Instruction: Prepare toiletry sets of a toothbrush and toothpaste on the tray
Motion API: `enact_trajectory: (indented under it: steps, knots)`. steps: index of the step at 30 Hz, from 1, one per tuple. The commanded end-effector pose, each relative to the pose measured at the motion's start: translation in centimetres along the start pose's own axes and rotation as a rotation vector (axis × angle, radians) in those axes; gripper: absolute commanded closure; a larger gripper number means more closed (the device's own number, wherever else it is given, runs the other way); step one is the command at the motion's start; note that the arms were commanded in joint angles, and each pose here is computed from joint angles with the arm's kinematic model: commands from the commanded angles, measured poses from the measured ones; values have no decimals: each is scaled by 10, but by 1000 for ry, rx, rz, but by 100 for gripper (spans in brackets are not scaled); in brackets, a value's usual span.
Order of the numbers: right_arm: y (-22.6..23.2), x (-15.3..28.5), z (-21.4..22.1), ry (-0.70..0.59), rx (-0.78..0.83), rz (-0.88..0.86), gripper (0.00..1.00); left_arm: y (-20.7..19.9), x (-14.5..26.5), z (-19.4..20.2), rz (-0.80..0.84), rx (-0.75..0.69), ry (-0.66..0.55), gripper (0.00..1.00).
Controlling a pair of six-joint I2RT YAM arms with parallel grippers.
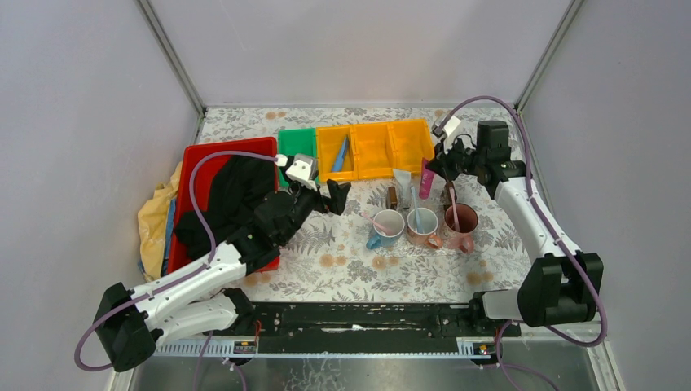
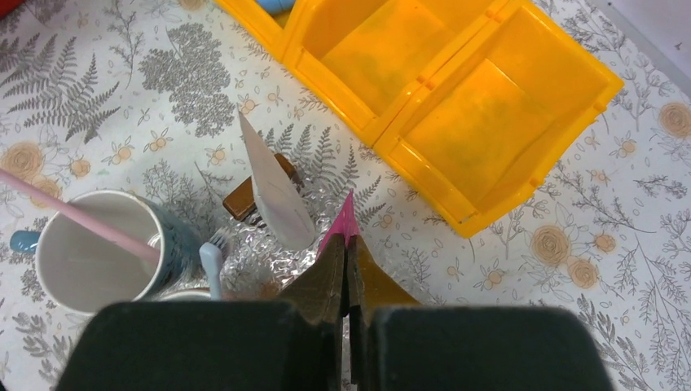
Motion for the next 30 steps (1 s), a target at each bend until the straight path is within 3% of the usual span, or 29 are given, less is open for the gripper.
enact_trajectory:
  steps: [1, 18, 24, 30]
  knots:
    - [13, 12, -9, -6, 58, -67, 98, 0, -2, -10, 2, 12, -26, 0]
    - [12, -8, 19, 11, 43, -116, 95, 0, 2, -11, 8, 31, -33, 0]
    - [13, -5, 19, 18, 53, -120, 70, 0, 1, -9, 10, 28, -32, 0]
    - [11, 5, 11, 1, 31, -122, 62, -1, -2, -6, 22, 24, -25, 0]
Point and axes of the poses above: each gripper's point midway between its finger pads, its own x axis back along the fingers, its own y axis along the line the jaws close on, z = x × y, the point moved 9 cm from there along x, back along the fingers, and after that the axes turned 5 degrees about -x, right-handed, at the moved point
